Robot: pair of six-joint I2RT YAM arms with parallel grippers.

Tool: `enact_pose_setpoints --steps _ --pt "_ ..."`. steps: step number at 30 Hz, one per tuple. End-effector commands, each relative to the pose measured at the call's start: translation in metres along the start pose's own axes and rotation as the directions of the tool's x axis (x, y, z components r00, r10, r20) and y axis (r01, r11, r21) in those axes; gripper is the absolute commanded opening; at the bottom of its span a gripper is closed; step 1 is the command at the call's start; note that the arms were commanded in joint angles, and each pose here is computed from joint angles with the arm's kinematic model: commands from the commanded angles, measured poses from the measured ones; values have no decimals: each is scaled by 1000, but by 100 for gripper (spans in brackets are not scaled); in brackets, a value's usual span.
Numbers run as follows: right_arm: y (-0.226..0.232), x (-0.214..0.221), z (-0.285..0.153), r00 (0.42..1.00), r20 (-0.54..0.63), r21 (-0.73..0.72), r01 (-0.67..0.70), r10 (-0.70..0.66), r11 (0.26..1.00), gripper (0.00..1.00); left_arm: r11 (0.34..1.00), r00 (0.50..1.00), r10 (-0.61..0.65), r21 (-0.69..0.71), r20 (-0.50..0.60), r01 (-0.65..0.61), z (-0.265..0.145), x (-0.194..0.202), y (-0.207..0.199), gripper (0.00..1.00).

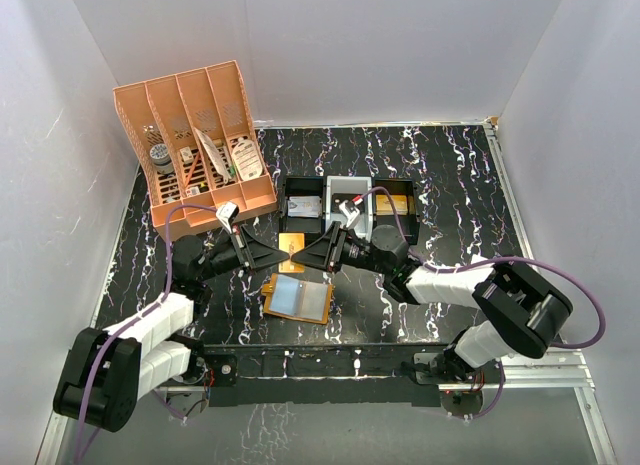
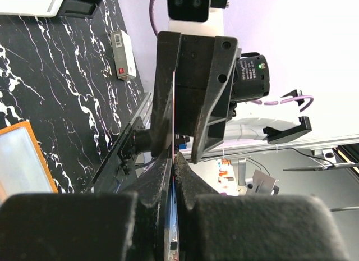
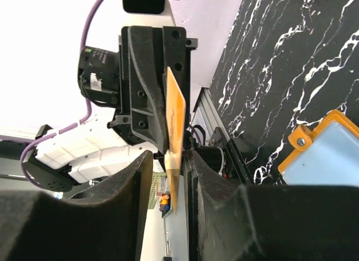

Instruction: Take the credit cards out of the card holder

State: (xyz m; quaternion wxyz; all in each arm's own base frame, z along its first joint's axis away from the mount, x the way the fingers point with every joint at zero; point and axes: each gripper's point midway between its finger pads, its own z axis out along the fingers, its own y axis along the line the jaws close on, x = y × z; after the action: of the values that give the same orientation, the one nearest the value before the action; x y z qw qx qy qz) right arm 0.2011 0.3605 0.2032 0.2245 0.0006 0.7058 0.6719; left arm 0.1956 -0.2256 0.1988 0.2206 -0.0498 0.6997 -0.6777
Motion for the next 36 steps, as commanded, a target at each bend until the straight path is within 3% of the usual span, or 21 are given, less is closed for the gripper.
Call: enact_pose_setpoints --steps 1,8,10,14,20,26,27,31,36 --pt "34 -14 0 998 38 -120 48 -44 992 27 998 999 50 31 -18 -49 -5 6 -8 0" --pt "15 -27 -3 995 95 -33 -24 27 999 26 998 997 60 29 -55 -58 -3 8 -9 0" --pt "17 -28 -3 995 92 -41 -21 25 999 23 998 997 56 28 -58 -55 -3 8 -8 0" --pt "19 -27 0 997 71 -42 -14 17 999 4 1000 999 24 11 -31 -24 -1 3 -4 0" --pt "22 -26 -2 997 70 -45 -11 14 999 0 999 1000 -20 29 -10 20 1 -1 -4 0" --pt "26 -26 -5 997 72 -47 4 -1 999 0 999 998 -48 -15 -31 48 -1 5 6 23" --pt "26 -26 -5 997 73 -46 5 -2 999 0 999 999 -44 -18 -28 44 -2 6 6 22" --pt "28 -24 -6 998 61 -52 12 -8 999 0 999 999 -25 -27 -26 25 -4 7 5 0" --pt "29 -13 -5 1000 -11 -69 21 -21 997 18 1000 1000 -21 -10 5 21 -5 5 2 0"
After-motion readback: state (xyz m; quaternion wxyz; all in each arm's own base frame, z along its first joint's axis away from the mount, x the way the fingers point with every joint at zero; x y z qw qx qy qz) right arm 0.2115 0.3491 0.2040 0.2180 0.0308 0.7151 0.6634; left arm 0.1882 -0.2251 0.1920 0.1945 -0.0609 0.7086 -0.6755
